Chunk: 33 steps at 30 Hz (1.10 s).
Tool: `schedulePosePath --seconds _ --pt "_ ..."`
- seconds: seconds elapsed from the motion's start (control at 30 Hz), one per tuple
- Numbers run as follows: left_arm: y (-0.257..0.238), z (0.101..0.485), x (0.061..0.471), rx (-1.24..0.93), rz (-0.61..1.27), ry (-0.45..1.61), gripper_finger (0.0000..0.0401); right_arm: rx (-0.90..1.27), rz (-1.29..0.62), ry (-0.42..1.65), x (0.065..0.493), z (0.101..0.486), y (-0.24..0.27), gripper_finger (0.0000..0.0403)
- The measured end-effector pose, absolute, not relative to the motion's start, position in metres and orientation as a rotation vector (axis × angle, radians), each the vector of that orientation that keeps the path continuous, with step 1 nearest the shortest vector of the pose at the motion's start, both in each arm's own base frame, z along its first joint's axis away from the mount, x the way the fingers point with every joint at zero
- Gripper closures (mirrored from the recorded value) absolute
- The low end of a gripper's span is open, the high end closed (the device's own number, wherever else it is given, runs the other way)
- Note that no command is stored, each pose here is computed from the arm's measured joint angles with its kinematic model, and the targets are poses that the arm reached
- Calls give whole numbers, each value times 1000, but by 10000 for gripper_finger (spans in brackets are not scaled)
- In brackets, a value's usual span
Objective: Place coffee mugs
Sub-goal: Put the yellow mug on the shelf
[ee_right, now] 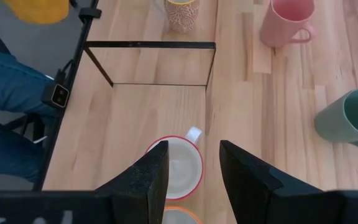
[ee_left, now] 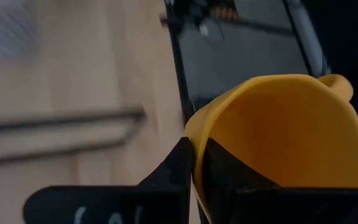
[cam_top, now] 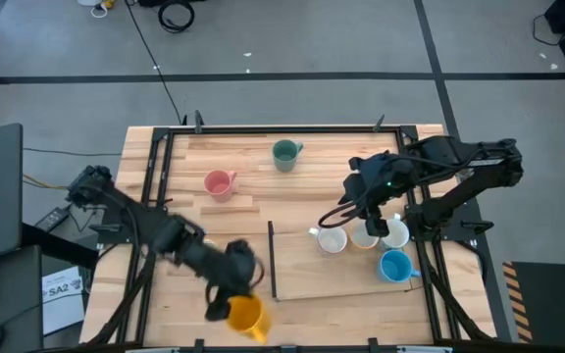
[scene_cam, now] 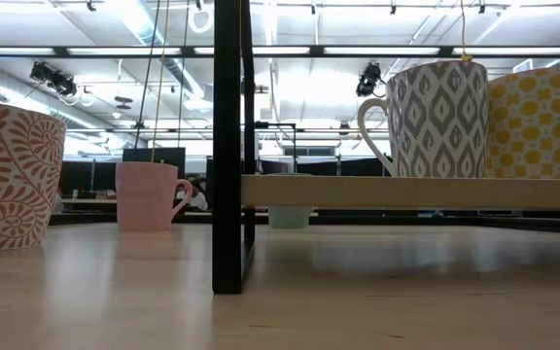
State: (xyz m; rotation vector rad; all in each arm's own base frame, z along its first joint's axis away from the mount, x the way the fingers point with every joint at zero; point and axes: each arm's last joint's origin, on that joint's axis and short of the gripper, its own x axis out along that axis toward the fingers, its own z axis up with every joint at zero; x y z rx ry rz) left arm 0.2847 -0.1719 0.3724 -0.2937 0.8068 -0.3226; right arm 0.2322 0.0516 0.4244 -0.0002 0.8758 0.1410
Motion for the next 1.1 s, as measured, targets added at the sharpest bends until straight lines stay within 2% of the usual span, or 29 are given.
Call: schedulePosePath --seconds 0.2,0.43,0.7,0.9,1.1 --pt "-141 402 319 -223 -278 721 375 0 145 882 231 425 51 255" --pt "-120 411 373 -145 -261 735 375 1 139 948 218 424 49 254" --pt "-108 380 419 -104 -211 818 375 51 102 874 184 441 40 253" --pt "-110 342 437 -91 -182 949 375 107 92 784 160 454 35 254" --pt "-118 312 450 -65 -179 1017 375 117 100 724 154 460 33 253"
